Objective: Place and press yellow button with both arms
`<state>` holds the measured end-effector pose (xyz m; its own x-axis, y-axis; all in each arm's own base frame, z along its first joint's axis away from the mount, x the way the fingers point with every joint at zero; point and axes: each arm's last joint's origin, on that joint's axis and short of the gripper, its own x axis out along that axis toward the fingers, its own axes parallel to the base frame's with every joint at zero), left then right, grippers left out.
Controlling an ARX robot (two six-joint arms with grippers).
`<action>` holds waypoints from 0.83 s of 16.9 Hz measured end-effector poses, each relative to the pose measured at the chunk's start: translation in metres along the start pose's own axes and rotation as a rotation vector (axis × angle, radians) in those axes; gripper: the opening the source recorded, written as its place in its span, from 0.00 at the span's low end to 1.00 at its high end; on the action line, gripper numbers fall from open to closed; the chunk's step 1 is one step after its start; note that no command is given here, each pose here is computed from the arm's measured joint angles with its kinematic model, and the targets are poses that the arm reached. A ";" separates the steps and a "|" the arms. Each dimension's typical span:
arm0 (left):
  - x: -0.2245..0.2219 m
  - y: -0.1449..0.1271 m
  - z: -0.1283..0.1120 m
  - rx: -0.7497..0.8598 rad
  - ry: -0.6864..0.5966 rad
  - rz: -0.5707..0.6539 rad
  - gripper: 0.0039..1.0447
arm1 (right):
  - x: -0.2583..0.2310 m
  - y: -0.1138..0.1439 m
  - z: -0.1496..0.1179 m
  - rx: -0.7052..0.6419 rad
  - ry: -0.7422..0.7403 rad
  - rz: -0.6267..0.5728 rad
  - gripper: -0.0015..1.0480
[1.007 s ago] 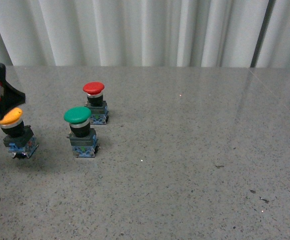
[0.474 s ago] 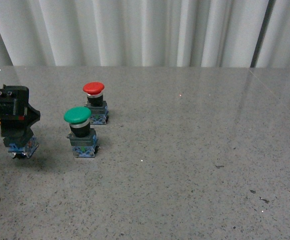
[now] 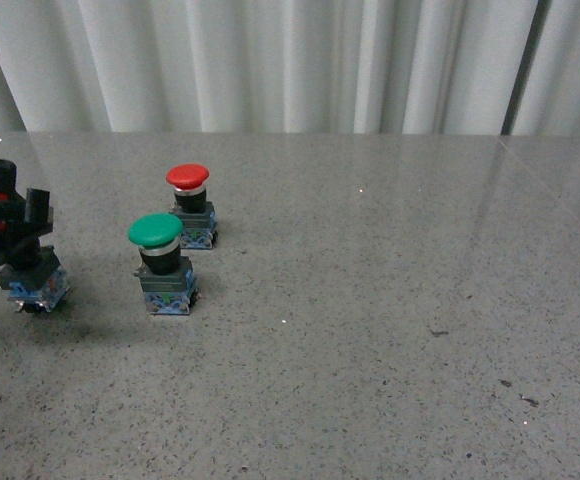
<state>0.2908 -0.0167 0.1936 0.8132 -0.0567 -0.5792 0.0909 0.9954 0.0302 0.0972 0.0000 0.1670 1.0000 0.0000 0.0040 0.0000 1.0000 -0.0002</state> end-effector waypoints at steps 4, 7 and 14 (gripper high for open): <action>-0.075 -0.055 0.076 0.067 -0.298 -0.137 0.37 | 0.000 0.000 0.000 0.000 0.000 0.000 0.94; -0.034 -0.141 0.073 -0.131 -0.207 -0.292 0.37 | 0.000 0.000 0.000 0.000 0.000 0.000 0.94; -0.004 -0.161 0.052 -0.200 -0.125 -0.288 0.37 | 0.000 0.000 0.000 0.000 0.000 0.000 0.94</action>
<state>0.3027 -0.1805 0.2337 0.8358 -0.3333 -0.4362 0.2221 0.9320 -0.2866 0.0972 0.0000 0.1670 1.0000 0.0000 0.0040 0.0000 1.0000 0.0002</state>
